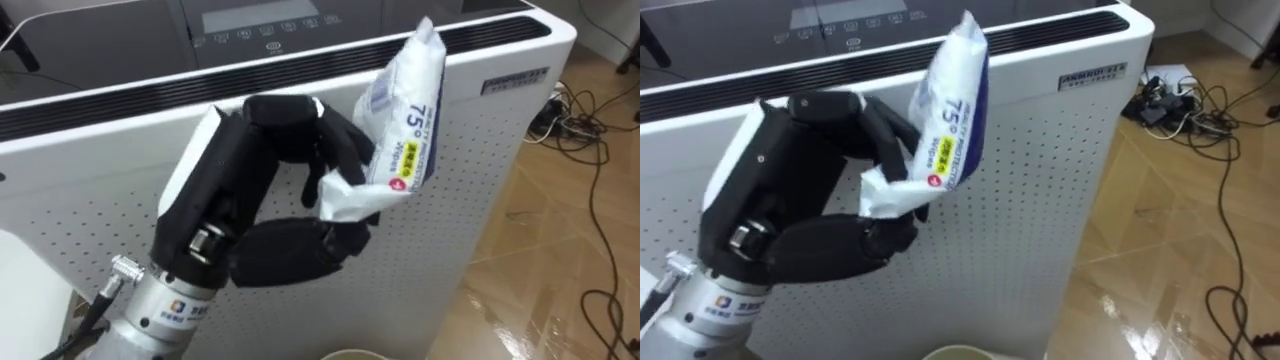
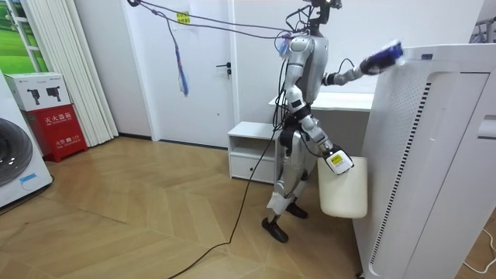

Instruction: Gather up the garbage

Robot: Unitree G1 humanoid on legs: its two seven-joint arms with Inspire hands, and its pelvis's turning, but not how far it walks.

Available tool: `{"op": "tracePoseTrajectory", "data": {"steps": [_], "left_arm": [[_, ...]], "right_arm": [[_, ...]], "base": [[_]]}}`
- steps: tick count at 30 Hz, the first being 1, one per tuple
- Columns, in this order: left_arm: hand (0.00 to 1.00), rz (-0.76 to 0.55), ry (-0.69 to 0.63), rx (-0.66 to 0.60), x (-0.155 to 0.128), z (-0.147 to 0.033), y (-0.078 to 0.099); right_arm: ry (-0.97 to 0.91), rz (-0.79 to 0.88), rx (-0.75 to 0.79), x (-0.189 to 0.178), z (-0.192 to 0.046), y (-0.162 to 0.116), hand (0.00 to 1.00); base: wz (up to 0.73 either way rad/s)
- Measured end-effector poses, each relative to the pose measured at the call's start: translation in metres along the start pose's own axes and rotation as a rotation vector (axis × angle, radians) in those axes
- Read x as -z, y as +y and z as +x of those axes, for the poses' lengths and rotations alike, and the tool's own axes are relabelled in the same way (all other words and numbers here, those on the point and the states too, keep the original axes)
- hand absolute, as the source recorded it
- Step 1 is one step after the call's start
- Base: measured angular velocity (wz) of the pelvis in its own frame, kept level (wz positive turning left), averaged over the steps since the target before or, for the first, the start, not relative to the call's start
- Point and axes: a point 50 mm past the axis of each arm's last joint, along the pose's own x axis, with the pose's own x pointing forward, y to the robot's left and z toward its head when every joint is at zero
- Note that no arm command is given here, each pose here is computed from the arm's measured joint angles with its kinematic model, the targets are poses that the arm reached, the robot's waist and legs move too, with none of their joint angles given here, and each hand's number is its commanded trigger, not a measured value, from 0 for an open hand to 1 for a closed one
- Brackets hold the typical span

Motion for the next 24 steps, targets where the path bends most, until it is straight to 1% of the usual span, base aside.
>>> {"op": "tracePoseTrajectory", "data": {"steps": [1,2,3,5,9,12,17,19,22,24], "left_arm": [[1.00,-0.012,0.033,0.007,0.007,-0.002,-0.002],[1.00,-0.034,0.112,0.020,0.022,-0.007,-0.005],[1.00,-0.043,0.150,0.024,0.029,-0.009,-0.006],[1.00,-0.074,0.268,0.020,0.052,-0.018,-0.008],[1.00,-0.103,0.399,-0.015,0.078,-0.033,-0.008],[1.00,-0.106,0.434,-0.029,0.084,-0.038,-0.007],[1.00,-0.131,0.444,-0.067,0.090,-0.037,-0.010],[1.00,-0.141,0.485,-0.078,0.099,-0.042,-0.011],[1.00,-0.097,0.561,-0.068,0.110,-0.052,-0.012],[1.00,-0.083,0.575,-0.052,0.112,-0.054,-0.014]], "right_arm": [[-0.008,-0.002,0.005,-0.003,0.002,-0.001,1.00],[-0.011,-0.002,0.010,-0.008,0.006,-0.003,1.00],[-0.009,-0.001,0.010,-0.009,0.008,-0.003,1.00],[0.005,0.001,0.010,-0.011,0.012,-0.002,1.00],[0.015,0.002,0.019,-0.010,0.013,-0.001,1.00],[0.013,0.002,0.027,-0.010,0.013,-0.002,1.00],[-0.005,0.003,0.039,-0.017,0.015,-0.006,1.00],[-0.001,0.003,0.038,-0.016,0.016,-0.006,1.00],[0.003,0.006,0.041,-0.016,0.016,-0.007,1.00],[0.010,0.008,0.041,-0.015,0.016,-0.006,1.00]], "base": [[0.10],[0.05],[0.00],[0.02],[0.01],[0.00],[0.00],[-0.02],[-0.04],[0.04]]}}
